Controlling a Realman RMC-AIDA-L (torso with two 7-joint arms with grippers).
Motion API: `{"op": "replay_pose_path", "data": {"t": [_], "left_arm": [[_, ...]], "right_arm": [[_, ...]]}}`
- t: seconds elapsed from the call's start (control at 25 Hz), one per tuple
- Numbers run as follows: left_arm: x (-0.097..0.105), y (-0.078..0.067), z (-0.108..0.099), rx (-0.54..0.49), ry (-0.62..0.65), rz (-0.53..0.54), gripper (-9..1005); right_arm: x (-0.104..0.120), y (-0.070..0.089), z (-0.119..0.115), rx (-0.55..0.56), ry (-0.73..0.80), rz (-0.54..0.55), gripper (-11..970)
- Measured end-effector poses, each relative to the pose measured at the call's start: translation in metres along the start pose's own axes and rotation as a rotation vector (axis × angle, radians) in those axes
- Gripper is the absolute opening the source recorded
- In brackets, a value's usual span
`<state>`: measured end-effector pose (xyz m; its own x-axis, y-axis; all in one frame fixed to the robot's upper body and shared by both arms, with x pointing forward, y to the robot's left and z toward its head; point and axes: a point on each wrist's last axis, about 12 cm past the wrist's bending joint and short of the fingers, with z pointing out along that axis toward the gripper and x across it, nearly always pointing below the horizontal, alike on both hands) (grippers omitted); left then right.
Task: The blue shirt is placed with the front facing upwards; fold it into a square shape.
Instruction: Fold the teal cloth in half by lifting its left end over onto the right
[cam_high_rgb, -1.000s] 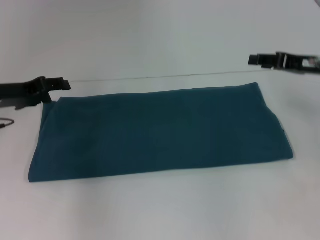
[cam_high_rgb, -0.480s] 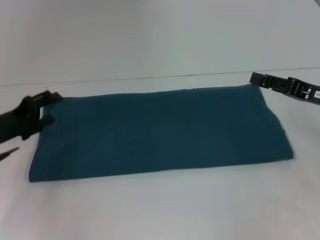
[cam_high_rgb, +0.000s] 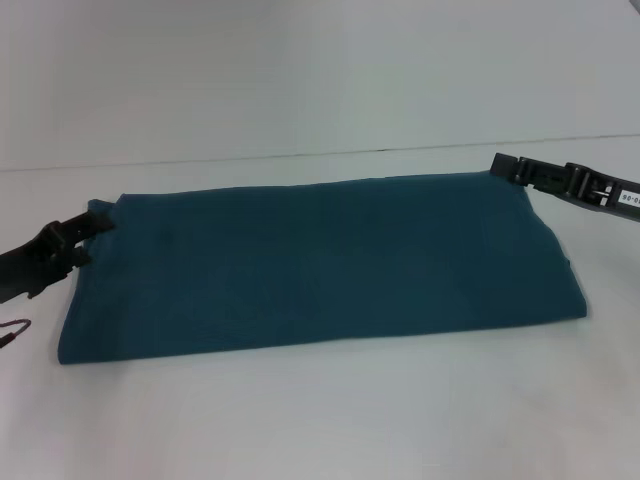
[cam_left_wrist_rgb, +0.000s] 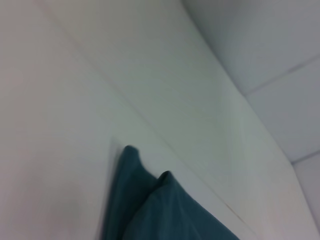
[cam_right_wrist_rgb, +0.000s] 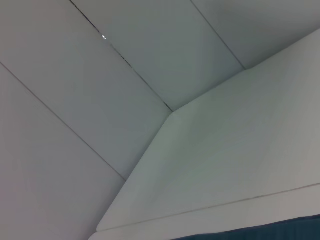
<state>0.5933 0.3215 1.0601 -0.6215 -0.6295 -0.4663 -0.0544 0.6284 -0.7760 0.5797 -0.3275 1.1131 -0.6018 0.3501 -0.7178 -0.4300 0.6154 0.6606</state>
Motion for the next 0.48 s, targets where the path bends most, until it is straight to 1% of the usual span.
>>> {"op": "replay_pose_path", "data": {"t": [0.08, 0.2, 0.36, 0.48], "left_arm": [[0.0019, -0.0001, 0.0010, 0.000, -0.003, 0.087, 720], [0.0032, 0.0008, 0.0027, -0.015, -0.005, 0.153, 720], [0.0032, 0.0024, 0.0034, -0.031, -0.008, 0.171, 720], [0.0035, 0.0053, 0.0034, -0.054, -0.009, 0.149, 720]], "right_arm": [[0.0015, 0.0003, 0.0006, -0.001, 0.003, 0.002, 563], [0.0030, -0.0001, 0.0000, -0.001, 0.005, 0.004, 563], [0.0040, -0.0004, -0.0016, -0.002, 0.004, 0.009, 563], [0.0047, -0.0008, -0.0025, -0.001, 0.003, 0.012, 563]]}}
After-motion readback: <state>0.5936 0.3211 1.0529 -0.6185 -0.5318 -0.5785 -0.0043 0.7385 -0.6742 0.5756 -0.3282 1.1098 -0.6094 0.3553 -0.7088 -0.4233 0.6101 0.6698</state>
